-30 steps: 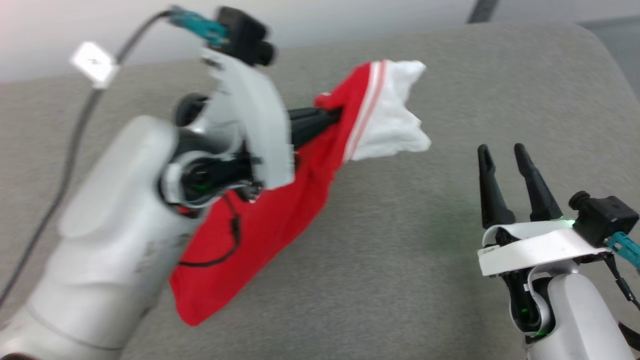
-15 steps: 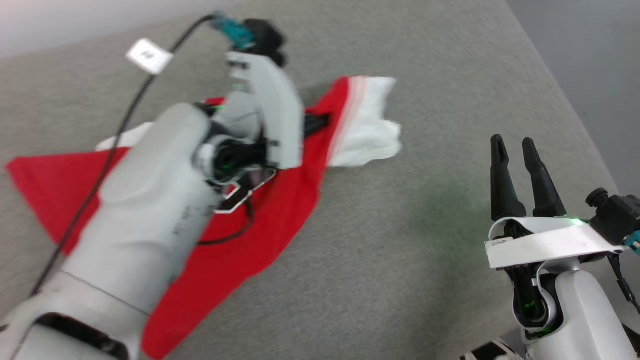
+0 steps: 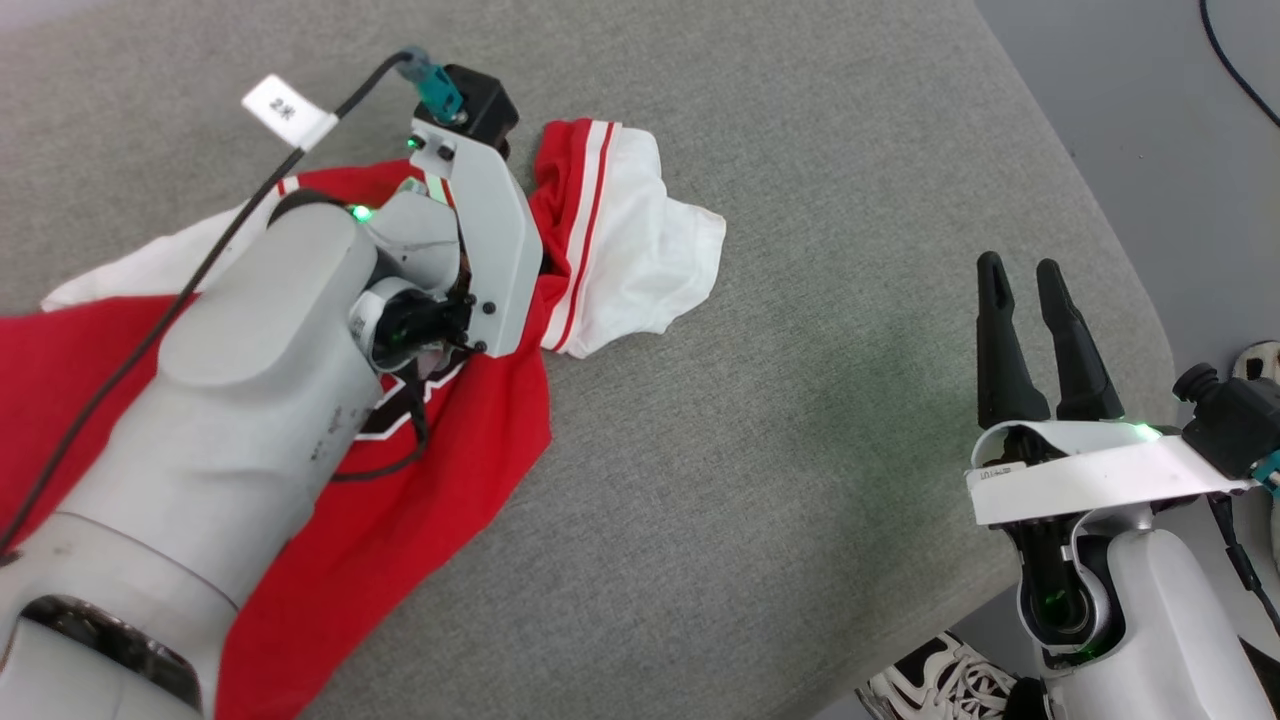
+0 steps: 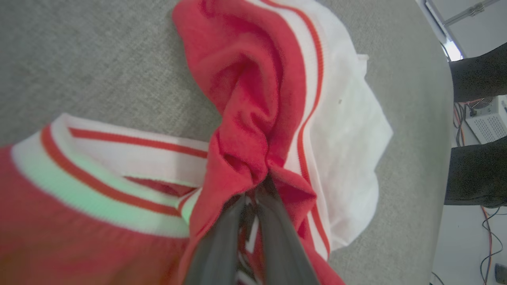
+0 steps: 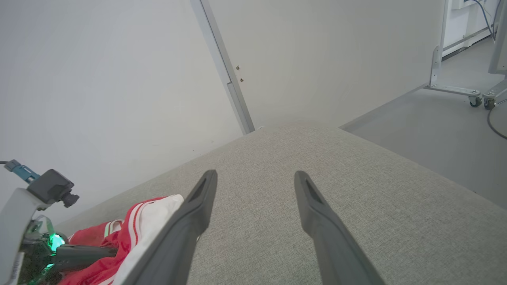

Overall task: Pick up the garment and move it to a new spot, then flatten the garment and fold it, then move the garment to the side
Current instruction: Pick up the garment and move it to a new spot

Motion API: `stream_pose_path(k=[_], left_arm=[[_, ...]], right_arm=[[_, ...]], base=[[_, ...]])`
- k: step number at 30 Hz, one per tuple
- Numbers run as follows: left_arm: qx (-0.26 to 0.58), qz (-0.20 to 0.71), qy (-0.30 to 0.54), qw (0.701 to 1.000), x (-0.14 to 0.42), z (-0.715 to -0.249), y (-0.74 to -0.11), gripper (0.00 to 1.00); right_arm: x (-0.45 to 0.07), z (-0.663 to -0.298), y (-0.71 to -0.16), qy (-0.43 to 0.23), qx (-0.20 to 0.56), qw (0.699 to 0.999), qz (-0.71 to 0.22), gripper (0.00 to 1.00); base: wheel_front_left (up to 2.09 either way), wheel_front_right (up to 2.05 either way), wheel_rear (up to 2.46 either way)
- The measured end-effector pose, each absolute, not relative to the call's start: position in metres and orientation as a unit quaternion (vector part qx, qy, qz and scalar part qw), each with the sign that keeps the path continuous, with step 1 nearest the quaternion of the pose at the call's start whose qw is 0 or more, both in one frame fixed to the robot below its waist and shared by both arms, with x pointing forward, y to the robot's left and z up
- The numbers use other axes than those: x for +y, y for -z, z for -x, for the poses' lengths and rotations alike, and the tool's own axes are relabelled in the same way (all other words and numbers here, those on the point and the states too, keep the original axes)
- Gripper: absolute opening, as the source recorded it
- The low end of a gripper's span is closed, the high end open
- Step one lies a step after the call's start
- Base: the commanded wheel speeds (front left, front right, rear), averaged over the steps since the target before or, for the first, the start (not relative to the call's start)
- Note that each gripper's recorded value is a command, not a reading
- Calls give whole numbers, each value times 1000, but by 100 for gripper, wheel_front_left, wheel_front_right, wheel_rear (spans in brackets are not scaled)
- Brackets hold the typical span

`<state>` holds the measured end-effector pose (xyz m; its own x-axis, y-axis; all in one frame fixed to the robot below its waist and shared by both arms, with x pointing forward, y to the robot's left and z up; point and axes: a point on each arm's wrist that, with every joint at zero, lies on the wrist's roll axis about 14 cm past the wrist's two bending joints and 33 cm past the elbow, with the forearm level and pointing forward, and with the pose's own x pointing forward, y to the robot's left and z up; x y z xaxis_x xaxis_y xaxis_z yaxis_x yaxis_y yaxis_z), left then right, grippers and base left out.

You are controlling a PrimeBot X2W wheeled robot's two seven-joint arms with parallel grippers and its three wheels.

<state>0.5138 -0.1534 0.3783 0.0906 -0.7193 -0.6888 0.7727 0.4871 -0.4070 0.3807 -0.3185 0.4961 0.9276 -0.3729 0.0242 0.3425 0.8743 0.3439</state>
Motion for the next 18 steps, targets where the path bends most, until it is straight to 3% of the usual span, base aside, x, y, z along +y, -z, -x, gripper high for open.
stream_pose_path(k=[4,5,7,9,10,11,18], left_arm=[[444,-58,517,729,-155,-513,-372,0],[442,-63,519,729,-155,-513,-371,12],[439,-66,522,729,-155,-513,-372,23],[431,-65,524,732,-156,-513,-374,47],[427,-65,525,733,-156,-512,-376,84],[419,-65,526,737,-155,-513,-379,100],[353,-16,538,766,-154,-508,-415,100]], right_arm=[[-319,-381,-493,186,-39,967,-167,100],[-319,-381,-492,186,-38,968,-166,100],[-318,-382,-491,185,-36,968,-164,100],[-317,-382,-490,182,-34,969,-161,100],[-316,-383,-490,181,-33,970,-158,100],[-315,-384,-490,178,-32,971,-155,100],[-299,-396,-490,148,-27,980,-130,100]], base=[[0,0,0],[0,0,0],[0,0,0],[0,0,0],[0,0,0],[0,0,0],[0,0,0]])
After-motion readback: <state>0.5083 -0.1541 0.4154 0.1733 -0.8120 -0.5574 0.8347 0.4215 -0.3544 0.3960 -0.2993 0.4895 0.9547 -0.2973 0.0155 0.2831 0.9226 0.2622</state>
